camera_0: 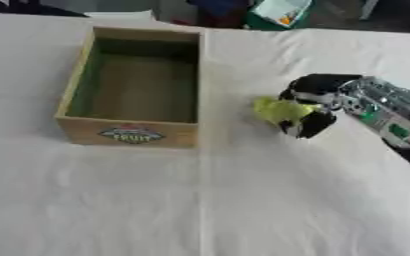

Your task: Pick up objects on the table and place them in the box.

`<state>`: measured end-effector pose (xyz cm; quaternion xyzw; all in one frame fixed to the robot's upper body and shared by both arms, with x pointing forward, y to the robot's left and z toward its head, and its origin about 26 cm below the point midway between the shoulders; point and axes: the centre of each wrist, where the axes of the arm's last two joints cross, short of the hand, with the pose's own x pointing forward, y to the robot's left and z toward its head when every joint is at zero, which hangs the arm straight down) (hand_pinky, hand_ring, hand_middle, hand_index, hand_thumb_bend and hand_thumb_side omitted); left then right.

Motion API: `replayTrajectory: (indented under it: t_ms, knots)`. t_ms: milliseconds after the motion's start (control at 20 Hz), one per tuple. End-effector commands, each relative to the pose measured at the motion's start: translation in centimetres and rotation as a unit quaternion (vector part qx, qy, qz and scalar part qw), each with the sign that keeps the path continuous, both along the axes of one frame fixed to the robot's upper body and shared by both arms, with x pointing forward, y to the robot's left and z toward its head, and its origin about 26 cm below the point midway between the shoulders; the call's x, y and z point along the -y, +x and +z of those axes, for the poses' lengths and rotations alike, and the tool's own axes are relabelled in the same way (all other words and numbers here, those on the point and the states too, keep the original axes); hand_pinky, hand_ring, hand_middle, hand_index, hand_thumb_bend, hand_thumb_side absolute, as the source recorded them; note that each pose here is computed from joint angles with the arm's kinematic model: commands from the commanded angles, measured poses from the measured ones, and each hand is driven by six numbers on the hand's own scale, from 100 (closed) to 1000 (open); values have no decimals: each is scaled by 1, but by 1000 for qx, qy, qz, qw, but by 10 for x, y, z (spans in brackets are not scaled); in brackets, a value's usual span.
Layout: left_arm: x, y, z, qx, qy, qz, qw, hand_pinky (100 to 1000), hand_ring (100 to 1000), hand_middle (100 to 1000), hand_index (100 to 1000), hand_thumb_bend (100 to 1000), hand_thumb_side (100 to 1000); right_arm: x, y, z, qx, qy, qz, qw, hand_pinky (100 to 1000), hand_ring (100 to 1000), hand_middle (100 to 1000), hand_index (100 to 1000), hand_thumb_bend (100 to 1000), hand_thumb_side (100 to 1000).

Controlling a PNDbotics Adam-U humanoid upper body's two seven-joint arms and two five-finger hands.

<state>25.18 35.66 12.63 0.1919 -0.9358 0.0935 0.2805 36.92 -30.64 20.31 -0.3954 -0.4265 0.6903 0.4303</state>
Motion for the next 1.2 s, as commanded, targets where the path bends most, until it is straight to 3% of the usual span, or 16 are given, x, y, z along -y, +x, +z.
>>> replayTrajectory:
  t_ms: [50,100,150,200,650,850,1000,1200]
  knots:
    - [0,-1,9,13,13,-1,1000,495,503,526,704,100,616,1,-12,27,75,-2,10,997,788,602,376,500,100,421]
    - [0,-1,10,13,13,-1,1000,495,503,526,704,100,616,-1,-16,31,90,3,15,996,783,590,361,485,100,427]
    - [0,-1,10,13,13,-1,1000,495,503,526,704,100,622,-3,-20,36,102,9,17,995,776,566,328,453,100,500]
    - [0,0,10,13,14,-1,1000,495,503,526,704,100,615,-5,-23,41,114,15,17,993,775,561,322,448,100,436]
    - [-2,-1,12,12,15,0,1000,495,503,527,703,100,613,-20,-46,96,211,51,32,976,768,543,309,434,100,483]
    - [-2,-1,12,12,15,0,1000,495,503,527,703,100,613,-24,-49,102,219,53,34,974,768,543,309,434,100,483]
    - [-2,-1,11,8,18,-3,1000,494,503,527,703,100,609,-29,-55,120,240,40,54,968,756,541,310,425,100,476]
    - [-1,-1,11,3,22,-9,1000,494,503,527,702,100,609,-42,-55,139,242,43,85,965,757,550,313,421,100,491]
